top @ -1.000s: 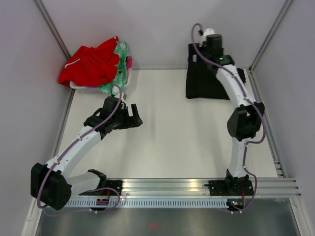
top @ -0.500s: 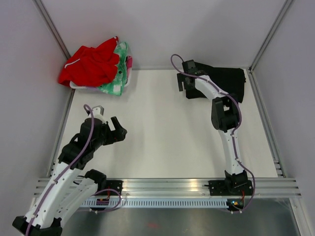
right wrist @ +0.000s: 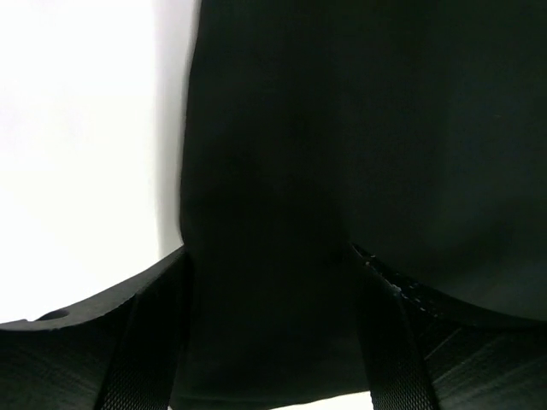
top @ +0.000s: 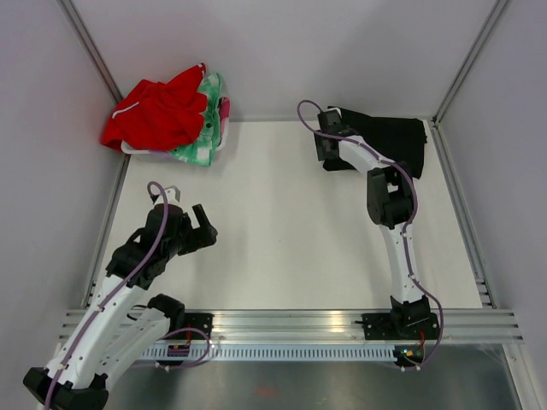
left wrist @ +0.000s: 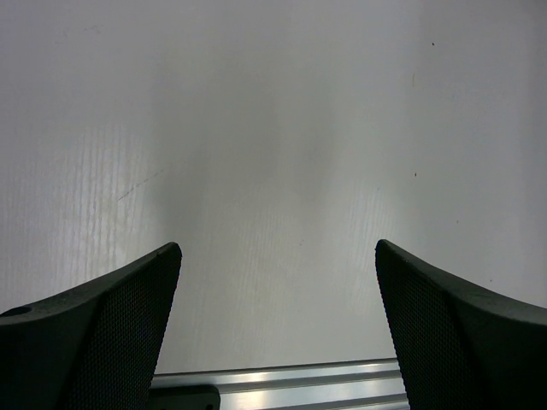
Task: Fold and stack the trousers
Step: Neatly place the folded trousers to the corner
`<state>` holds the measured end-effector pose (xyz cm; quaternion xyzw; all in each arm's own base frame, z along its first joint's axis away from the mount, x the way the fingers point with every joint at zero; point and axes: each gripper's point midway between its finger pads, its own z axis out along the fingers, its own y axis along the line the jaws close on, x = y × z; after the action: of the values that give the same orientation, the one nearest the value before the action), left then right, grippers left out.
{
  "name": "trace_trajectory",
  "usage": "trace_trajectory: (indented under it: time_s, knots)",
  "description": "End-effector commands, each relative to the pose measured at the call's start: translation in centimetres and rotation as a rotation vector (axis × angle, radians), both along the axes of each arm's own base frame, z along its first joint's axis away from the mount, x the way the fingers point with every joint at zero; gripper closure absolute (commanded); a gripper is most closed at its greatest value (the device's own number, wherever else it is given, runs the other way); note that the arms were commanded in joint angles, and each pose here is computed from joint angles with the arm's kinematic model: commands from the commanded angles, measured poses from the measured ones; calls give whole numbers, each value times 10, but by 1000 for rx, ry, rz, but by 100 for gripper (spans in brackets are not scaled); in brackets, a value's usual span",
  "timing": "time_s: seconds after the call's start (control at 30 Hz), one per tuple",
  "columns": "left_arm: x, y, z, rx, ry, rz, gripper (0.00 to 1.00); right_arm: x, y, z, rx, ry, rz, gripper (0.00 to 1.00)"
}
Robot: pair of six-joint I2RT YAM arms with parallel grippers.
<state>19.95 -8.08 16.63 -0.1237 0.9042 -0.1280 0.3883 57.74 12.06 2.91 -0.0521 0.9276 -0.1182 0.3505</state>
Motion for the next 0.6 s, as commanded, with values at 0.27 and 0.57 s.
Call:
trace_trajectory:
  time_s: [0.27, 0.57]
  knots:
    - [12, 2, 16, -10, -24, 58, 0, -27, -62, -11, -8, 55, -90, 23]
    - [14, -1, 11, -24, -22, 61, 0, -20, -69, 14, 4, 35, -34, 20]
